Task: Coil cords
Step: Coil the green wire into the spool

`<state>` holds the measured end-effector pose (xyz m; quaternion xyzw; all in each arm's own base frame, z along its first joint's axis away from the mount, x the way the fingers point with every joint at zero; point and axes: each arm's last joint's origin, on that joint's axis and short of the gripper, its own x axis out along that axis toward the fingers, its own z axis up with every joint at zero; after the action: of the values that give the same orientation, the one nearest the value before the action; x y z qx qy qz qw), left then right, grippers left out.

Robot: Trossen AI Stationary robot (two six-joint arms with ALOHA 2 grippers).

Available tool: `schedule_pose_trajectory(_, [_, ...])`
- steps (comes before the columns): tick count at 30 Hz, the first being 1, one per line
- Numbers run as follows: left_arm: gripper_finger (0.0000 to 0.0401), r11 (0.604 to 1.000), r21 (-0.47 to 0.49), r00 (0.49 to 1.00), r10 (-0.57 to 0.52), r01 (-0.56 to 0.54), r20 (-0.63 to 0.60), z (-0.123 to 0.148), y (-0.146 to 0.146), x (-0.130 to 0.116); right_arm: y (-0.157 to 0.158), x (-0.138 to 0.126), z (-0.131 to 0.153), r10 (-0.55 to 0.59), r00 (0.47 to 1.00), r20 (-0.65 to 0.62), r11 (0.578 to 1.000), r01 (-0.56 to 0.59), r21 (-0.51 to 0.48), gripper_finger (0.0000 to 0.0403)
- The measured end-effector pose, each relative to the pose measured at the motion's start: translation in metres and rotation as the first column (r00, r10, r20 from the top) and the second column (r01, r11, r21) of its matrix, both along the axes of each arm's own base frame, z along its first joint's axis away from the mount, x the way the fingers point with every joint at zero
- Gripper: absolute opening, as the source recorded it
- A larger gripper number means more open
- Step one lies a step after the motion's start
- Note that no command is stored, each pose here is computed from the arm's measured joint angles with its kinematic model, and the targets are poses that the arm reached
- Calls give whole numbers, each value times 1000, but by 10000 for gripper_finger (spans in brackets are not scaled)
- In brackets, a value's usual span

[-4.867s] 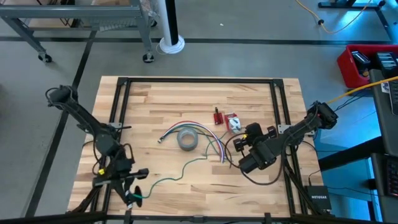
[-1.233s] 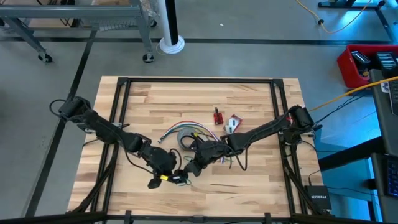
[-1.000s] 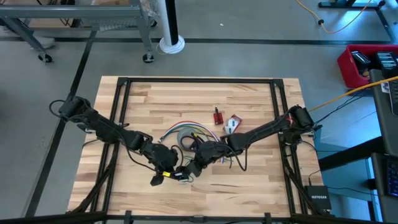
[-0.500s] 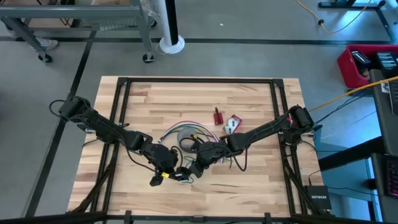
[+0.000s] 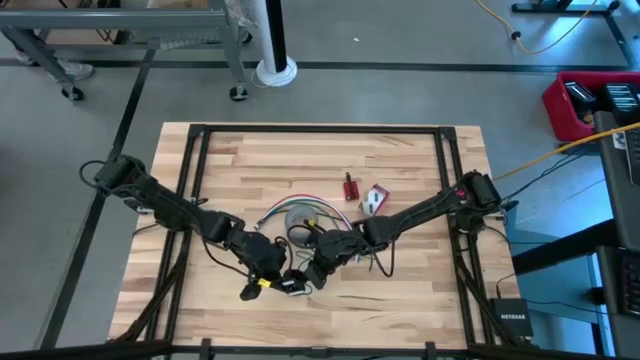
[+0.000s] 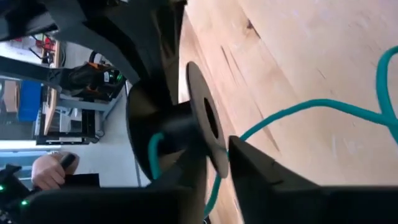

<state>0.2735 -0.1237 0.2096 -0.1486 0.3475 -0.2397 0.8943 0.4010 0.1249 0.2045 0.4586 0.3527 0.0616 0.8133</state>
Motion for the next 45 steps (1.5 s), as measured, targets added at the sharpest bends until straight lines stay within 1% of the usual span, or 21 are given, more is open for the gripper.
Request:
schedule_pose_trajectory(2, [0,1000,-2,1000,5,-5,-9,0,0,0,0,0,0,9,1000,3,1000,-9,-14,25])
schedule_pose_trajectory(4, [0,1000,3,1000,9,-9,-24,-2,1,-1,0,0,-1,12,1000,2,1000,-12,-19,10])
schedule_pose_trajectory(8, [0,999,-19,997,40,-42,-62,-3,1,-1,0,0,-1,7,1000,-3,1000,-7,-15,19])
schedule_pose_trajectory(11, [0,995,-47,991,77,-83,-112,-4,3,-2,-1,0,-2,4,1000,-9,1000,-4,-18,9])
schedule_pose_trajectory(14, [0,994,-75,988,72,-83,-139,-4,2,-3,-1,0,-2,5,1000,-5,1000,-5,-16,8])
schedule_pose_trajectory(16, [5,993,-102,989,44,-59,-143,-2,2,-2,0,0,-1,5,1000,-1,1000,-5,-14,8])
schedule_pose_trajectory(19, [15,995,-95,995,6,-15,-102,3,5,-4,0,0,0,5,1000,8,1000,-5,-10,5])
schedule_pose_trajectory(24, [15,998,-69,998,6,-10,-58,16,11,-11,-1,1,3,1,1000,24,1000,-1,-5,4])
schedule_pose_trajectory(27, [11,997,-76,996,28,-34,-82,21,14,-18,-1,1,4,-3,1000,30,1000,3,-5,3])
schedule_pose_trajectory(31, [13,990,-112,987,67,-84,-147,21,14,-21,-1,2,6,-5,999,48,1000,5,-1,3])
schedule_pose_trajectory(34, [21,982,-150,977,84,-115,-195,21,13,-22,0,2,5,3,999,45,1000,-4,4,2])
schedule_pose_trajectory(36, [27,978,-176,972,76,-117,-224,21,12,-23,0,0,2,11,1000,23,1000,-11,2,2])
schedule_pose_trajectory(39, [40,975,-201,972,44,-92,-232,22,12,-23,0,0,1,20,1000,18,1000,-20,6,2])
schedule_pose_trajectory(43, [69,974,-202,971,51,-100,-235,22,13,-23,0,0,1,20,1000,11,1000,-20,4,1])
schedule_pose_trajectory(45, [84,973,-212,970,36,-89,-241,22,13,-23,0,0,1,20,1000,15,1000,-20,5,1])
